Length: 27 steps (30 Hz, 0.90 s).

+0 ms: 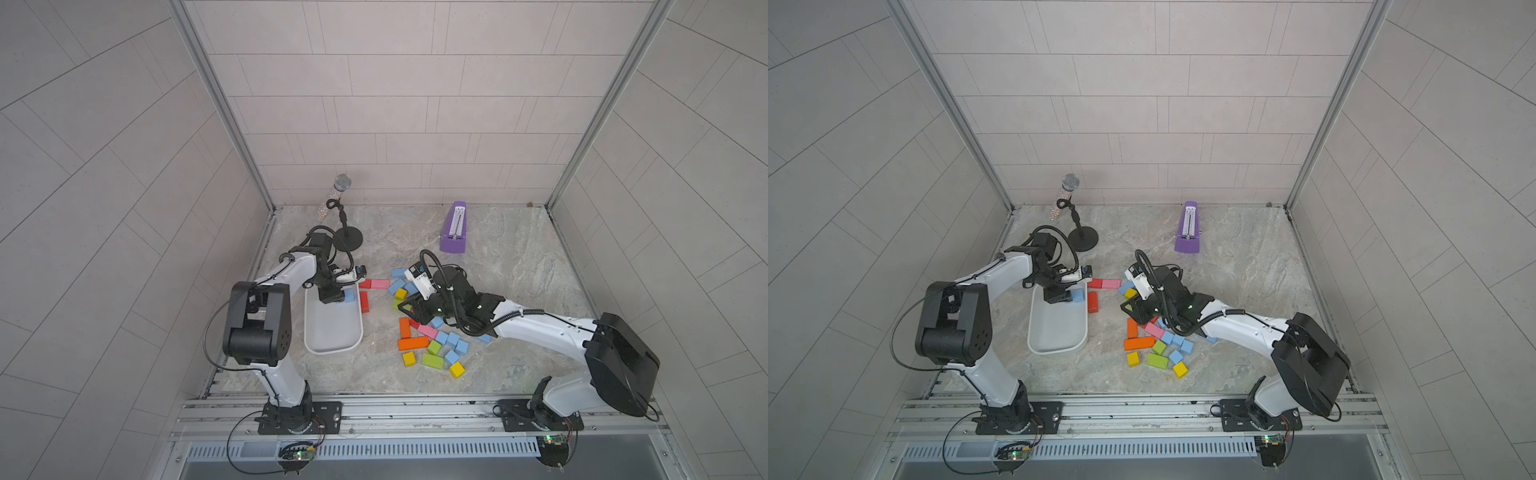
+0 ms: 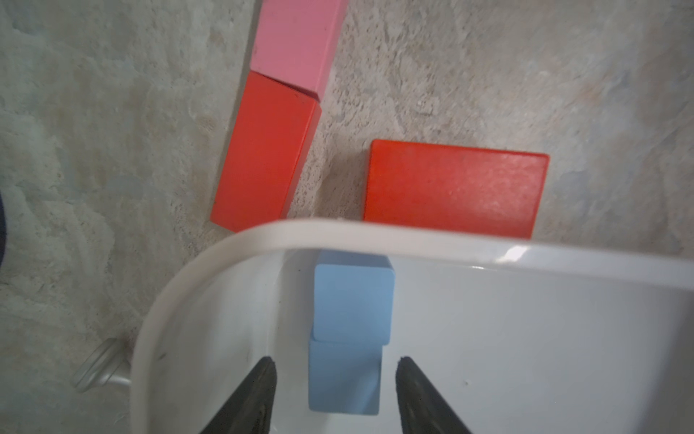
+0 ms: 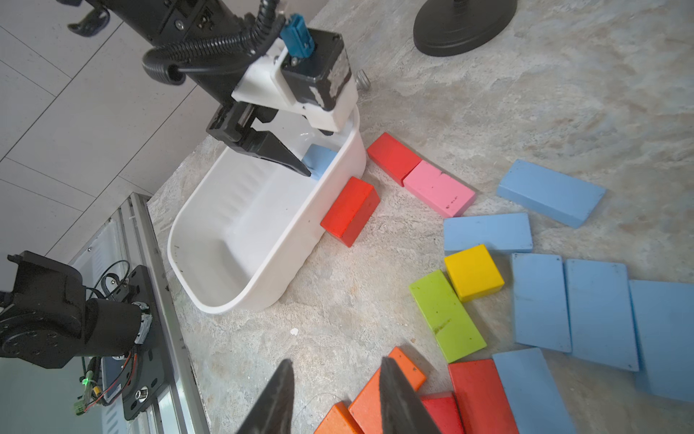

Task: Pick out the blue building blocks
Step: Place the building block in the storage box, then pick up the building block from the center of the board.

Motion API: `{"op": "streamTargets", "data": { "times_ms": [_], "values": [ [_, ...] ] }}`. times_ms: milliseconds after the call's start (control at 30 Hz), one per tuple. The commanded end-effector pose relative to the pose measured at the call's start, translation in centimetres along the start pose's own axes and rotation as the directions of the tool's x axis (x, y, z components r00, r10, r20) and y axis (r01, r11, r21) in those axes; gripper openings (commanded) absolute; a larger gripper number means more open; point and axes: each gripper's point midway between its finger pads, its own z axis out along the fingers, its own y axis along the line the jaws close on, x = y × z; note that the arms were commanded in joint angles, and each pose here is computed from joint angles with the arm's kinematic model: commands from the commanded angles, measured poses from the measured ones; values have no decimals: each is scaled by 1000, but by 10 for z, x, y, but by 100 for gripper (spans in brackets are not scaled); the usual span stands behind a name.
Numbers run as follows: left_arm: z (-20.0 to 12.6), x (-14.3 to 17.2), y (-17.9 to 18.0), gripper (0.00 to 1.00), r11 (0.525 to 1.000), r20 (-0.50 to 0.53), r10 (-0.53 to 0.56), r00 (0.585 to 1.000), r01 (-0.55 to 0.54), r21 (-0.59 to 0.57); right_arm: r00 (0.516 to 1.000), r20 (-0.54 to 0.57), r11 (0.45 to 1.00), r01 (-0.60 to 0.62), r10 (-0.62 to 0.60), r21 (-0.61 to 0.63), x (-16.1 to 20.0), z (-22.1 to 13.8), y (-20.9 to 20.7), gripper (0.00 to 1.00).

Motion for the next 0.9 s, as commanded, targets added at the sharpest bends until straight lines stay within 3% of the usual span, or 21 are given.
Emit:
{"op": "streamTargets", "data": {
  "times_ms": [0, 167, 267, 300, 467, 667, 800, 867],
  "values": [
    [-26, -16, 4, 60, 999, 43, -16, 999, 18, -29, 1000, 16, 1000, 5, -5, -2, -4, -11, -1, 40],
    [-59, -44, 4, 65, 995, 142, -81, 987, 89, -50, 998, 34, 997, -53, 51, 48, -9, -30, -31, 40],
    [-81, -64, 9, 65, 972, 235, -210, 949, 229, -58, 996, 16, 990, -90, 89, 107, -7, -44, -55, 40],
    [-88, -71, 11, 65, 957, 272, -260, 927, 284, -52, 996, 4, 988, -93, 94, 125, -6, -48, -61, 40],
    [-109, -90, 16, 66, 815, 404, -546, 734, 577, 52, 986, -135, 961, -62, 102, 269, 6, -61, -94, 43],
    [-107, -81, 38, 67, 608, 528, -697, 485, 791, 77, 948, -301, 916, 26, 105, 401, 2, -56, -125, 45],
    [-104, -71, 39, 68, 570, 568, -704, 427, 817, 91, 924, -378, 921, 92, 63, 378, -10, -41, -130, 45],
    [-102, -66, 37, 68, 569, 562, -709, 426, 816, 100, 916, -399, 922, 121, 40, 368, -17, -31, -135, 45]
  ]
}}
